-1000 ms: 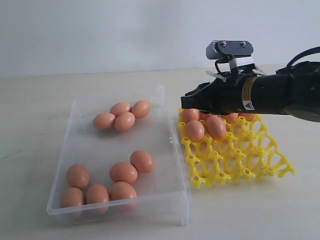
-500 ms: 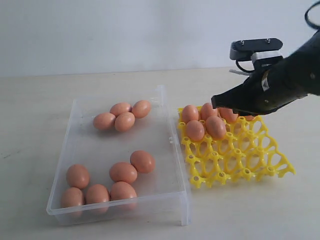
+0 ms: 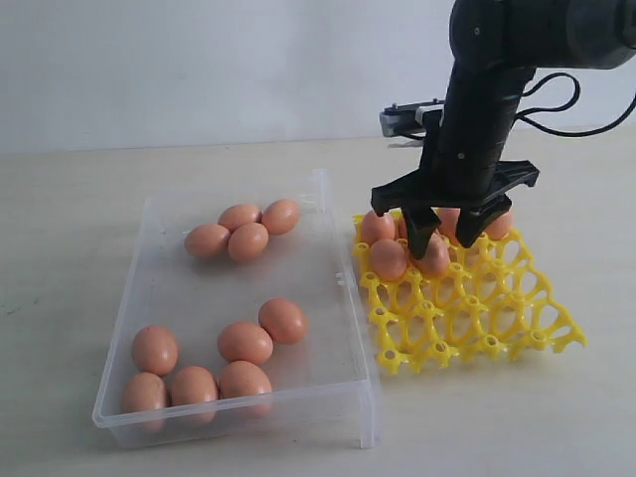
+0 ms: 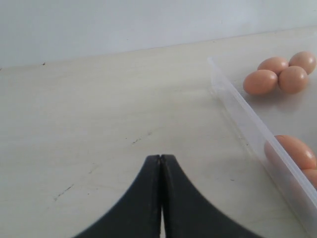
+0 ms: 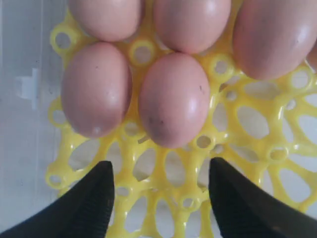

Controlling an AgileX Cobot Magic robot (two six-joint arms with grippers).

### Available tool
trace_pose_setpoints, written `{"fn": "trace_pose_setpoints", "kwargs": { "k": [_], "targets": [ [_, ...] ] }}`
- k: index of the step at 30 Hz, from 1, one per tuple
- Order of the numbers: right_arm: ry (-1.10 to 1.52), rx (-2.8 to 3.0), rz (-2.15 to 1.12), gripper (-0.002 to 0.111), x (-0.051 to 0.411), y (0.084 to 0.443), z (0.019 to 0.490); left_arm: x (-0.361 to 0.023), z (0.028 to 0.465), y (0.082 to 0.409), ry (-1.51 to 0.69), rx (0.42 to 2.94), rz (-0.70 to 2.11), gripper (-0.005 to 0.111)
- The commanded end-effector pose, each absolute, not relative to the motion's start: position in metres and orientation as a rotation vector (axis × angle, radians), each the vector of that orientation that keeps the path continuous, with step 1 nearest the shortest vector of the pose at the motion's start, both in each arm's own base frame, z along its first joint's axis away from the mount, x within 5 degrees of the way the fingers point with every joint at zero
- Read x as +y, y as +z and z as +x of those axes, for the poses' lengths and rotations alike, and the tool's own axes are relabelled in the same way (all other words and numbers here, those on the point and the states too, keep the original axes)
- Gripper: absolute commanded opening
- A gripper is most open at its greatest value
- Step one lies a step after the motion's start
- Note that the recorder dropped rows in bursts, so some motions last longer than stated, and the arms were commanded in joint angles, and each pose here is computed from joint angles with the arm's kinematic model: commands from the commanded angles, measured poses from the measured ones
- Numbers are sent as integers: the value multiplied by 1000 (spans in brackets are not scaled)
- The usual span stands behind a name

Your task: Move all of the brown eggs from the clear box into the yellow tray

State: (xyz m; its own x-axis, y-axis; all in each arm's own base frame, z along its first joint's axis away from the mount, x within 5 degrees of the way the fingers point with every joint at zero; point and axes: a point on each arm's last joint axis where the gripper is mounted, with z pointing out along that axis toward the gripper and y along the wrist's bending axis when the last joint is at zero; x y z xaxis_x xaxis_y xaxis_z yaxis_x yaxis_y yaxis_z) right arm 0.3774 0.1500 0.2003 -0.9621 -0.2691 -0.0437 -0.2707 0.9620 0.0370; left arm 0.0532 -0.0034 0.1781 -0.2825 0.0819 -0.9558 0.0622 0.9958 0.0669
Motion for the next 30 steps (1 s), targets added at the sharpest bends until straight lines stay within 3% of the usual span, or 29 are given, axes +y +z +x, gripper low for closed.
{"fn": "trace_pose_setpoints", "kwargs": {
  "k": [1, 16, 26, 30],
  "targets": [
    [-25, 3000, -468, 67, 150, 198, 393, -4, 53, 181, 13, 1840, 99, 0],
    [-34, 3022, -469, 60, 158, 169, 415, -4, 53, 181, 13, 1840, 99, 0],
    [15, 3037, -464, 23, 161, 165, 414, -4, 53, 181, 13, 1840, 99, 0],
    [28, 2998, -458, 3, 162, 170, 416, -4, 53, 181, 13, 1840, 99, 0]
  ]
}}
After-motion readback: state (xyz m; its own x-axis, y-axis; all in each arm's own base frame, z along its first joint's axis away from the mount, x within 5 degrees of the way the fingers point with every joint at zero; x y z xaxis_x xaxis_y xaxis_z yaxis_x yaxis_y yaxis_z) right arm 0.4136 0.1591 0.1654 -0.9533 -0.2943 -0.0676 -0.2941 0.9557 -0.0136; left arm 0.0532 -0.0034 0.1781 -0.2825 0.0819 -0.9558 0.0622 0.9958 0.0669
